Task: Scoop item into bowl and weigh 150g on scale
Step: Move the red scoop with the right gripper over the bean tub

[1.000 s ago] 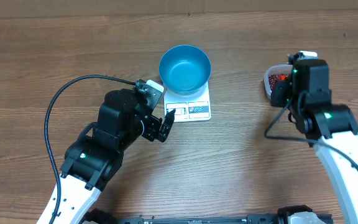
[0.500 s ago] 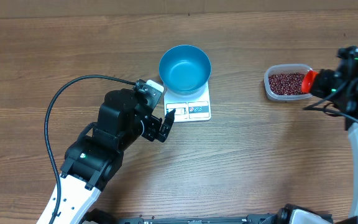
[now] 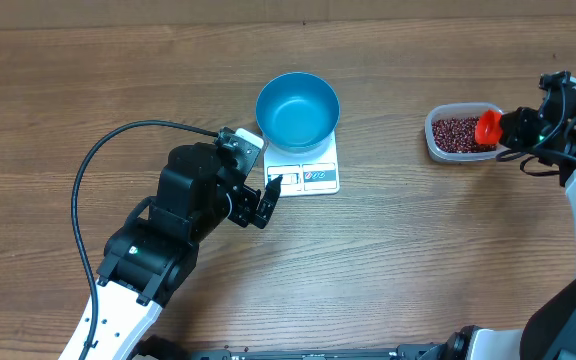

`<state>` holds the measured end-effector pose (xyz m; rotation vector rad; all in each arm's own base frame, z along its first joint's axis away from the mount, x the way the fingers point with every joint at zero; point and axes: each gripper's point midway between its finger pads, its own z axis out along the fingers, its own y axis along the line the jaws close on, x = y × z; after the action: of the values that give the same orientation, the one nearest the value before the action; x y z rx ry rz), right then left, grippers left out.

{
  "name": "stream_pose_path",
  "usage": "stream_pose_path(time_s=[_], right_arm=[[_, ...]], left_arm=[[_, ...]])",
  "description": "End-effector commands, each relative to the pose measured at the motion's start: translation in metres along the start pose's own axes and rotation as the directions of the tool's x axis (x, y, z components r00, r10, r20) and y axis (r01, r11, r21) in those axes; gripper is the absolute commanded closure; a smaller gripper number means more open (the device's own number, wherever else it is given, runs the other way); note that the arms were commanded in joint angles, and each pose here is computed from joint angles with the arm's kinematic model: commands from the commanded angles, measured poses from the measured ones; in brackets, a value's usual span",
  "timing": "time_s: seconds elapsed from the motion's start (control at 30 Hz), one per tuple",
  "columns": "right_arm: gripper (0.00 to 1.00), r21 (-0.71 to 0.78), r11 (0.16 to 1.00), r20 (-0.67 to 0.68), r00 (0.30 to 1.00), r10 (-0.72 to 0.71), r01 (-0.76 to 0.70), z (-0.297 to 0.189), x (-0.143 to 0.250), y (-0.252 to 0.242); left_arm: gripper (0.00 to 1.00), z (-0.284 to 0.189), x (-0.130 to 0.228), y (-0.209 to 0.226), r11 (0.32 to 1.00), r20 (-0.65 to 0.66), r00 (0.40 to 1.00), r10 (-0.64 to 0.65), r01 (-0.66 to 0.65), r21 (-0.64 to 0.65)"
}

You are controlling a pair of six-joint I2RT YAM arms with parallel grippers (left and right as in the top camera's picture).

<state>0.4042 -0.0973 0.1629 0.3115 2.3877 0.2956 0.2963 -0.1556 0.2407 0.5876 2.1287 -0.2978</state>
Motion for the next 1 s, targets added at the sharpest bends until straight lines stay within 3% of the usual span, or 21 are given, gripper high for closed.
stream_pose_path(time_s=[0.0, 0.27, 0.97], right_arm=[[0.96, -0.002, 0.999, 0.038, 0.998, -0.04, 0.04, -0.0019, -0.0141, 0.0026], [0.96, 0.009, 0.98, 0.051, 0.978, -0.2, 0.2, -0.0011, -0.0168, 0.0019], [0.96, 0.011, 0.977, 0.059, 0.975, -0.213, 0.213, 0.0013, -0.0183, 0.0009]], left_arm=[[0.01, -0.0041, -0.0093, -0.0004, 1.0, 0.022, 1.0, -0.009, 0.009, 0.004], [0.01, -0.0041, -0.0093, -0.0004, 1.0, 0.022, 1.0, -0.009, 0.009, 0.004], [0.01, -0.0041, -0.0093, -0.0004, 1.0, 0.022, 1.0, -0.009, 0.009, 0.004]])
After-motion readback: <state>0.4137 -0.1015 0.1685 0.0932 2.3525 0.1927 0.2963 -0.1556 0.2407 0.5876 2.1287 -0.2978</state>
